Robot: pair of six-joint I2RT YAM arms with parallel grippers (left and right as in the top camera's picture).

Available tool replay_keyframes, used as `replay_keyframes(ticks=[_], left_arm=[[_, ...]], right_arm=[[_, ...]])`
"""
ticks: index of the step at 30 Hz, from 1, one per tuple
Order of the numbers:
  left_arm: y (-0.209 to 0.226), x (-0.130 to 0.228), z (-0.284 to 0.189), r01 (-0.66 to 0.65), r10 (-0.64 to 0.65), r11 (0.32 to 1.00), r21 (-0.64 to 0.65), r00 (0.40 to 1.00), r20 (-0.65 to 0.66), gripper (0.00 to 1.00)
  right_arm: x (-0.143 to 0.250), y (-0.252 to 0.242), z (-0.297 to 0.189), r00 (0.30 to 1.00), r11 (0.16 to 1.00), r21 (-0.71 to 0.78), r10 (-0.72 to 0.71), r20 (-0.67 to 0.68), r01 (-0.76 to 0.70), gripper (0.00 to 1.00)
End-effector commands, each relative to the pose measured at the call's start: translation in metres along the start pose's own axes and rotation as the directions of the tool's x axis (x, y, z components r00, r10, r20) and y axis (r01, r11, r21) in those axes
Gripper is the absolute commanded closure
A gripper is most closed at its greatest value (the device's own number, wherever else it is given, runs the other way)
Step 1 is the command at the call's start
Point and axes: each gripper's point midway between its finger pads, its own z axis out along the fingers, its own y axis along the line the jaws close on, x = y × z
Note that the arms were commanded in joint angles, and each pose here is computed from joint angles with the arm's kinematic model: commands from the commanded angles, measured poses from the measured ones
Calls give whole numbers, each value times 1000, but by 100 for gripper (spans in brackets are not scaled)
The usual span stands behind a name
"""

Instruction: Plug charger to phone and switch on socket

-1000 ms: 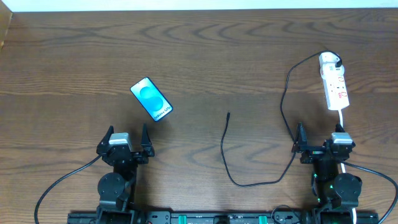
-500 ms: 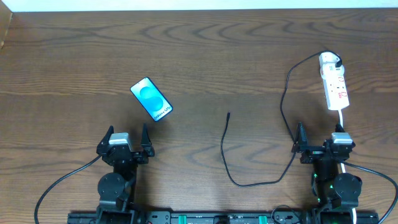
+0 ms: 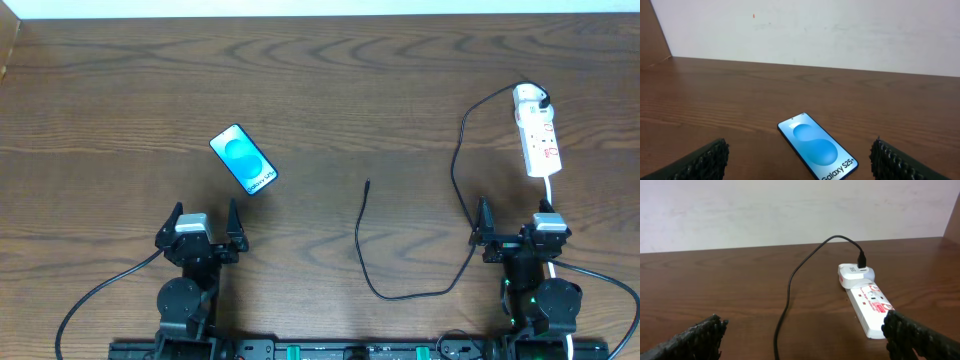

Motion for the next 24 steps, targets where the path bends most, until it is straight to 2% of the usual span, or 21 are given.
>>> replay_keyframes(ticks=[1, 24], left_arm=[[3, 18, 1, -12, 11, 1000, -11, 999, -49, 10], [4, 15, 1, -11, 10, 1000, -20, 999, -39, 10]], right_arm=[[1, 4, 0, 1000, 1000, -17, -13, -1, 13, 1], [1, 4, 0, 1000, 1000, -17, -13, -1, 13, 1]])
